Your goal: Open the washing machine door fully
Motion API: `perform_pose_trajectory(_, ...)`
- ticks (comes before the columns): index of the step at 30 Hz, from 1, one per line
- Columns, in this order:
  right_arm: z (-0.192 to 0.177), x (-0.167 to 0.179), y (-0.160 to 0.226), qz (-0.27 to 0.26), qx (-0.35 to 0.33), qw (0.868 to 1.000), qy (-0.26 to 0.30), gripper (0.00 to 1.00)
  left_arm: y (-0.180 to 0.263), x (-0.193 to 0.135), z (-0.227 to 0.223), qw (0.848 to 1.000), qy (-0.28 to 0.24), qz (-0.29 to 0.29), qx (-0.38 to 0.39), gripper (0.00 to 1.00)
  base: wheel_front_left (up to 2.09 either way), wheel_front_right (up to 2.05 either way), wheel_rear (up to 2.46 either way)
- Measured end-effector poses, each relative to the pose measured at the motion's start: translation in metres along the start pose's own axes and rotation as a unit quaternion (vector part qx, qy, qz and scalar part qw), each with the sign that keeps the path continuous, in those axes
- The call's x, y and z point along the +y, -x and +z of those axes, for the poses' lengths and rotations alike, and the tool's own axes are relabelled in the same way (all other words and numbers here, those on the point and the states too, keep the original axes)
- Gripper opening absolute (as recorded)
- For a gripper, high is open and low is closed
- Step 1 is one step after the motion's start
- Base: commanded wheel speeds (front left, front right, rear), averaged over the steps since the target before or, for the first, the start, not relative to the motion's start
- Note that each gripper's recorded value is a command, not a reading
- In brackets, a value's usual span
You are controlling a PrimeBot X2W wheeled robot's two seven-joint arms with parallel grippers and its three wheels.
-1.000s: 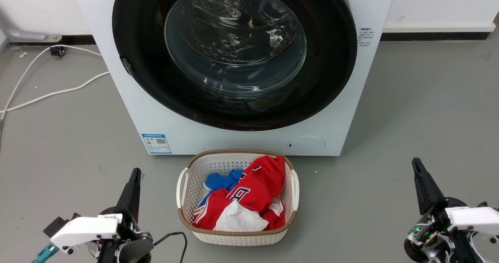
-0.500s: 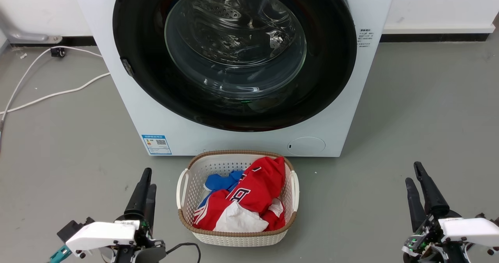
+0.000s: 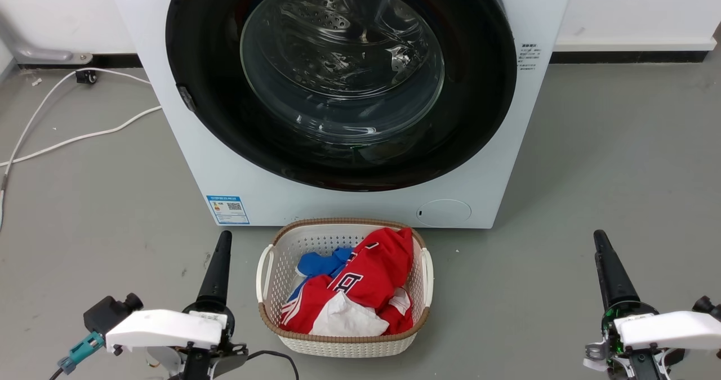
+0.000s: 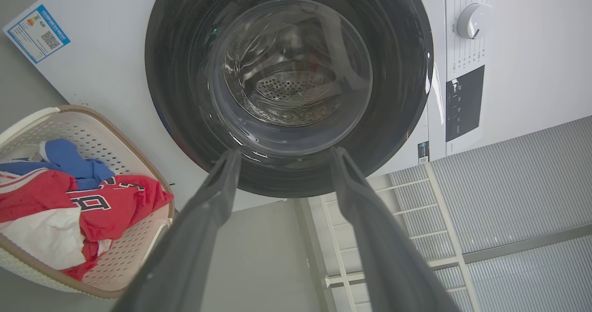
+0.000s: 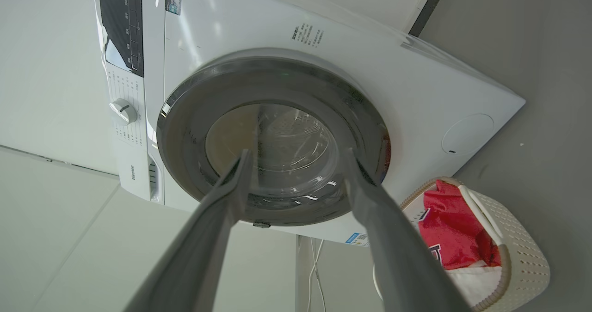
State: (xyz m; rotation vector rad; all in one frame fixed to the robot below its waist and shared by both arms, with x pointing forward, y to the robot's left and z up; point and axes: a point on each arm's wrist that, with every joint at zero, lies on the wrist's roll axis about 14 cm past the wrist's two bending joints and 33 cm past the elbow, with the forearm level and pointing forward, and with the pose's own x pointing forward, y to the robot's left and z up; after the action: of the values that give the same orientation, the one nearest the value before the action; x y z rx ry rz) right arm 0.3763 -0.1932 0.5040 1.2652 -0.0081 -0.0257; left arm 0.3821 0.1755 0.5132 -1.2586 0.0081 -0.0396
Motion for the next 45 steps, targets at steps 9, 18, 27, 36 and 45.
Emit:
perform_pose_trajectory(9, -0.003, 0.008, 0.000, 0.015, 0.005, 0.991, 0.134, 1.00, 0.000, -0.007, -0.005, 0.992, -0.123, -0.015, 0.010, 1.00, 0.00, 0.00, 0.00)
perform_pose_trajectory(18, -0.006, 0.014, 0.002, 0.029, 0.012, 0.969, 0.246, 1.00, 0.000, -0.017, -0.009, 0.972, -0.231, -0.036, 0.012, 1.00, 0.00, 0.00, 0.00)
perform_pose_trajectory(27, -0.009, 0.016, 0.006, 0.034, 0.020, 0.946, 0.322, 1.00, 0.001, -0.018, -0.010, 0.950, -0.310, -0.043, 0.014, 1.00, 0.00, 0.00, 0.00)
perform_pose_trajectory(36, -0.011, 0.016, 0.008, 0.035, 0.026, 0.923, 0.382, 1.00, 0.001, -0.016, -0.013, 0.928, -0.370, -0.047, 0.017, 1.00, 0.00, 0.00, 0.00)
perform_pose_trajectory(45, -0.011, 0.015, 0.009, 0.036, 0.028, 0.901, 0.431, 1.00, 0.000, -0.018, -0.016, 0.906, -0.420, -0.056, 0.018, 1.00, 0.00, 0.00, 0.00)
